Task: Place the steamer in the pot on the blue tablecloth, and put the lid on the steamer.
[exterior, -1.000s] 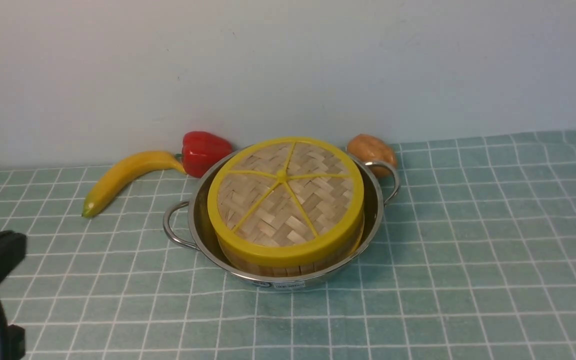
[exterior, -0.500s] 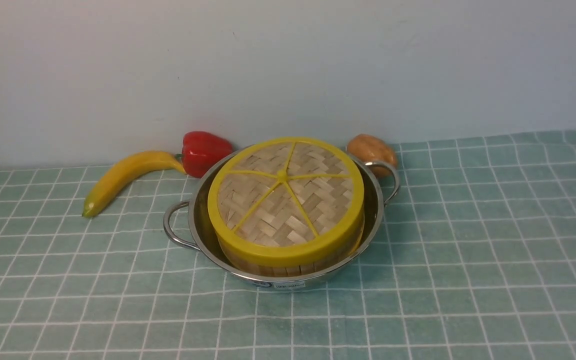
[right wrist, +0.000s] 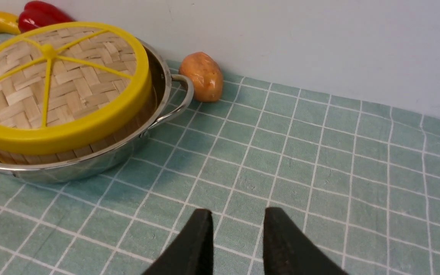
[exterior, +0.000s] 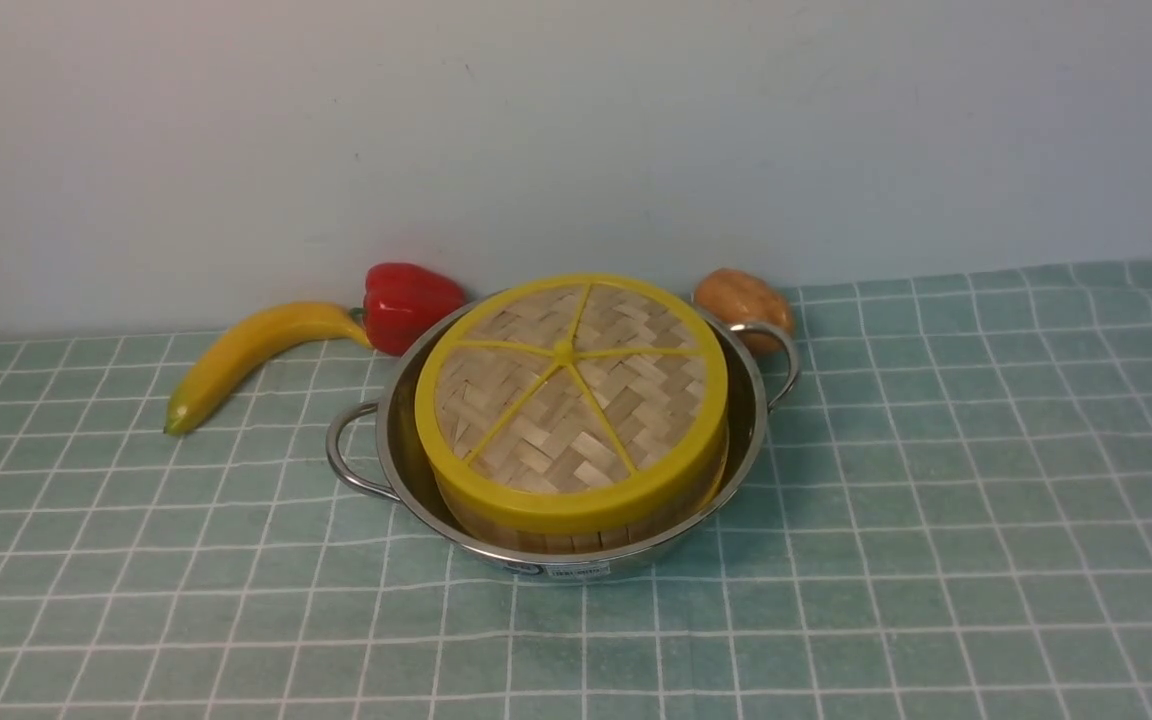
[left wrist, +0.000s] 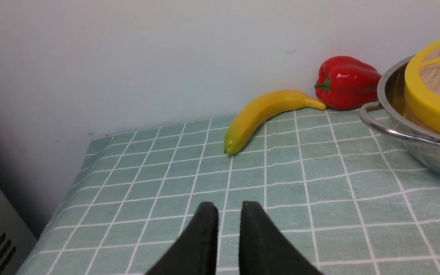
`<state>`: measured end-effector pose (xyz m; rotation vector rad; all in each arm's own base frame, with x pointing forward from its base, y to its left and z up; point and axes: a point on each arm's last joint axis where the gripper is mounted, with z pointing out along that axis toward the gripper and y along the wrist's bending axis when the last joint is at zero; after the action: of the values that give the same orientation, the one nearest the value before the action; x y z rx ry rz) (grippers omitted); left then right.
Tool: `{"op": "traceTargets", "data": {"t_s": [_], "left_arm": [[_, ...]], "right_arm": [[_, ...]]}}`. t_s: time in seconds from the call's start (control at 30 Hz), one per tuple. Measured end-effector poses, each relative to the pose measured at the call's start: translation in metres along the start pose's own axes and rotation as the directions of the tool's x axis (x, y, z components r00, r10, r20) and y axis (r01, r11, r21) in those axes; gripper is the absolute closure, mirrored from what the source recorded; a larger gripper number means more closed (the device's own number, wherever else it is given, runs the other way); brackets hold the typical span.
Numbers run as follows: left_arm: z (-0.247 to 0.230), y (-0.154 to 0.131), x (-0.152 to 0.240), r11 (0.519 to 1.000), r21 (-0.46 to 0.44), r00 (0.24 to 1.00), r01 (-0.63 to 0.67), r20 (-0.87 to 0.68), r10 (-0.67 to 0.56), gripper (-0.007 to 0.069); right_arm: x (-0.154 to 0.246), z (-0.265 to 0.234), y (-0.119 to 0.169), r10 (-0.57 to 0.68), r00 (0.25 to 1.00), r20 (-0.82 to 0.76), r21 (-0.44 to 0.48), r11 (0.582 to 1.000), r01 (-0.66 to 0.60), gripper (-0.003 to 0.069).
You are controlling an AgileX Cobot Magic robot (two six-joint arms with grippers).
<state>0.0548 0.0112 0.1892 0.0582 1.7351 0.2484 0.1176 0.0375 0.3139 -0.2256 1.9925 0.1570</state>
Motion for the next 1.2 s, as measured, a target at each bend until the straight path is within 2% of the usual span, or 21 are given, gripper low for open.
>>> {"op": "traceTargets", "data": {"t_s": [0.33,0.4,0.5,0.63,0.73,0.93,1.07,1.2], "left_arm": [[0.000,0.000,0.000,1.000,-0.001,1.000,-0.002,0.000,0.002,0.0540],[0.000,0.000,0.000,1.000,-0.001,1.000,-0.003,0.000,0.003,0.0540],[0.000,0.000,0.000,1.000,-0.001,1.000,-0.003,0.000,0.003,0.0540],[0.000,0.000,0.000,1.000,-0.001,1.000,-0.003,0.000,0.003,0.0531],[0.000,0.000,0.000,1.000,-0.001,1.000,-0.003,0.000,0.003,0.0529],[0.000,0.000,0.000,1.000,-0.001,1.000,-0.003,0.000,0.003,0.0519],[0.000,0.000,0.000,1.000,-0.001,1.000,-0.003,0.000,0.003,0.0513],[0.000,0.000,0.000,1.000,-0.001,1.000,-0.003,0.000,0.003,0.0508]], "right_arm": [[0.000,0.000,-0.001,0.001,1.000,0.002,0.006,1.000,-0.001,0.0420],[0.000,-0.002,-0.004,0.015,1.000,0.010,0.025,1.000,-0.015,0.0420],[0.007,-0.010,-0.020,0.131,0.990,0.051,0.124,0.983,-0.137,0.0419],[0.027,-0.020,-0.030,0.190,0.975,0.115,0.202,0.957,-0.210,0.0419],[0.059,-0.030,-0.034,0.202,0.952,0.229,0.246,0.935,-0.257,0.0419],[0.107,-0.029,-0.032,0.187,0.914,0.359,0.258,0.921,-0.290,0.0419],[0.136,-0.016,-0.032,0.213,0.913,0.347,0.250,0.918,-0.309,0.0419],[0.143,-0.012,-0.032,0.228,0.916,0.331,0.249,0.915,-0.318,0.0419]]}}
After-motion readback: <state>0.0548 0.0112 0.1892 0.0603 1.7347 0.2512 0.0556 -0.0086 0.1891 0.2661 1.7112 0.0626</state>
